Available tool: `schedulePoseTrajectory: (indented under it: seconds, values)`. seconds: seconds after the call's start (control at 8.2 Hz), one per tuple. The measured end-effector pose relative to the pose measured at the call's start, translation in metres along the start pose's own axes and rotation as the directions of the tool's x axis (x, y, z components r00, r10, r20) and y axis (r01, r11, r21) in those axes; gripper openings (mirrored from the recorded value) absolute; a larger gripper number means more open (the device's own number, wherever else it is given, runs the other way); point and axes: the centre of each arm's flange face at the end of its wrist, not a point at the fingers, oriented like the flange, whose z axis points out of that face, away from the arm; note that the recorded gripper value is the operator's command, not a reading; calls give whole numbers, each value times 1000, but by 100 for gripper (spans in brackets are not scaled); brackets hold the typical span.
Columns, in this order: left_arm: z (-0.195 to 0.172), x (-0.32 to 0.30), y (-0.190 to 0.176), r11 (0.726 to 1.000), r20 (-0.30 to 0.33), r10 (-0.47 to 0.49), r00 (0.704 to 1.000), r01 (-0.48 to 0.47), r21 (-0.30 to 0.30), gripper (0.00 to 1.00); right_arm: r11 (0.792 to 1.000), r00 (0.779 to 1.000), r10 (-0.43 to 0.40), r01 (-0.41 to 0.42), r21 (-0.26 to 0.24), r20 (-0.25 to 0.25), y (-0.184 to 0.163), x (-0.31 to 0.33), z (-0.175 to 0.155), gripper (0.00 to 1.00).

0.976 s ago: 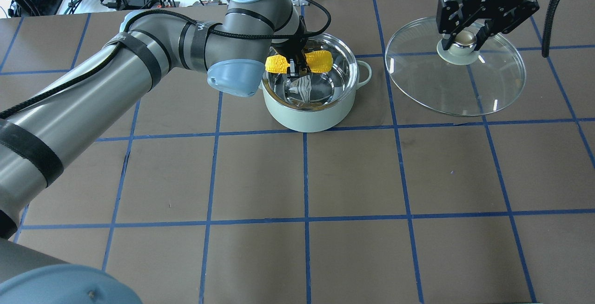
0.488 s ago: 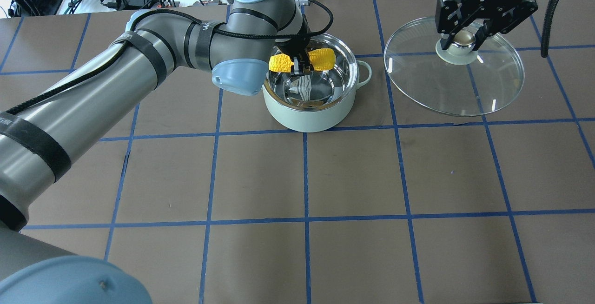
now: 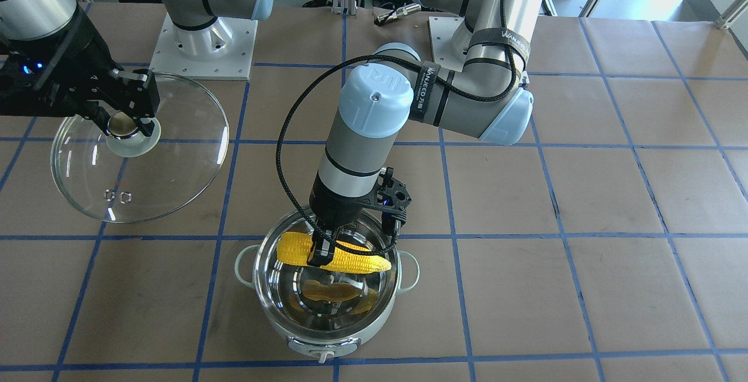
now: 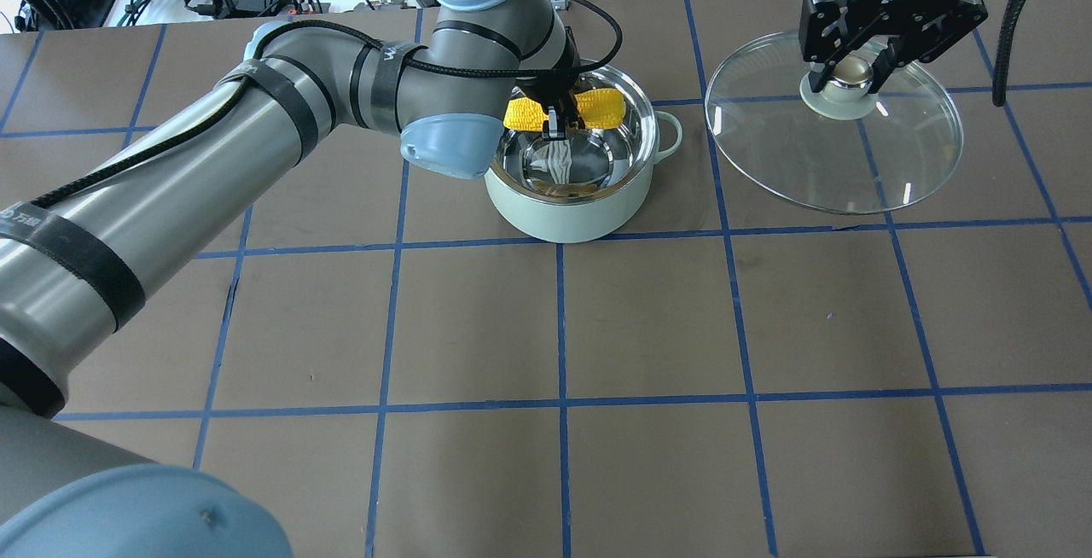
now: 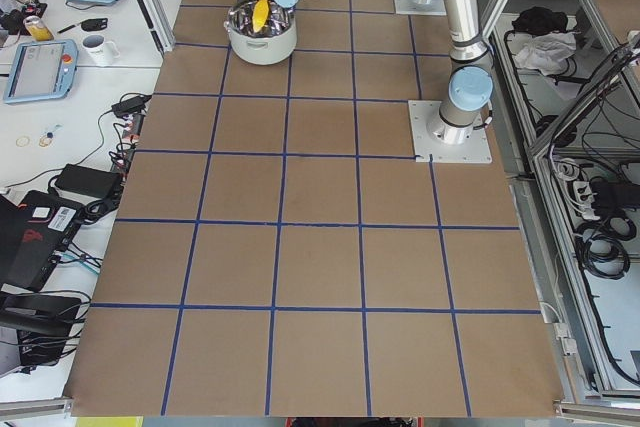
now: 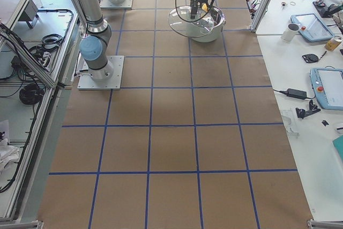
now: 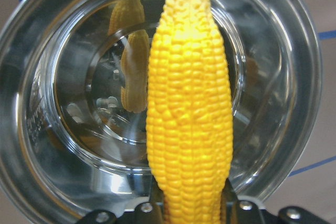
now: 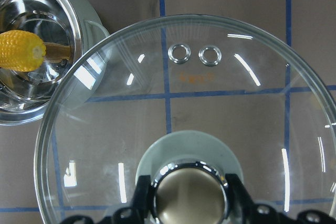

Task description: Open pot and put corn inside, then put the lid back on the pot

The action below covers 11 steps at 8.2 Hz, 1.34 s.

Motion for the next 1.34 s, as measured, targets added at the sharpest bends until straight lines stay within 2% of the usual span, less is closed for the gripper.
schedulePoseTrajectory:
  seconds: [0.98,1.1,1.34]
  values:
    - [16,-2,-1,1000,18,2,1000,-2,6,0,1000,1000,-2,2,8,-2,0,-1,-1,30]
    - [19,-2,-2,1000,21,1,1000,-2,7,16,1000,1000,-3,3,9,-2,0,-1,-1,30]
    - [24,1,-3,1000,-2,6,1000,-6,3,29,1000,1000,-3,3,9,-2,0,-1,-1,30]
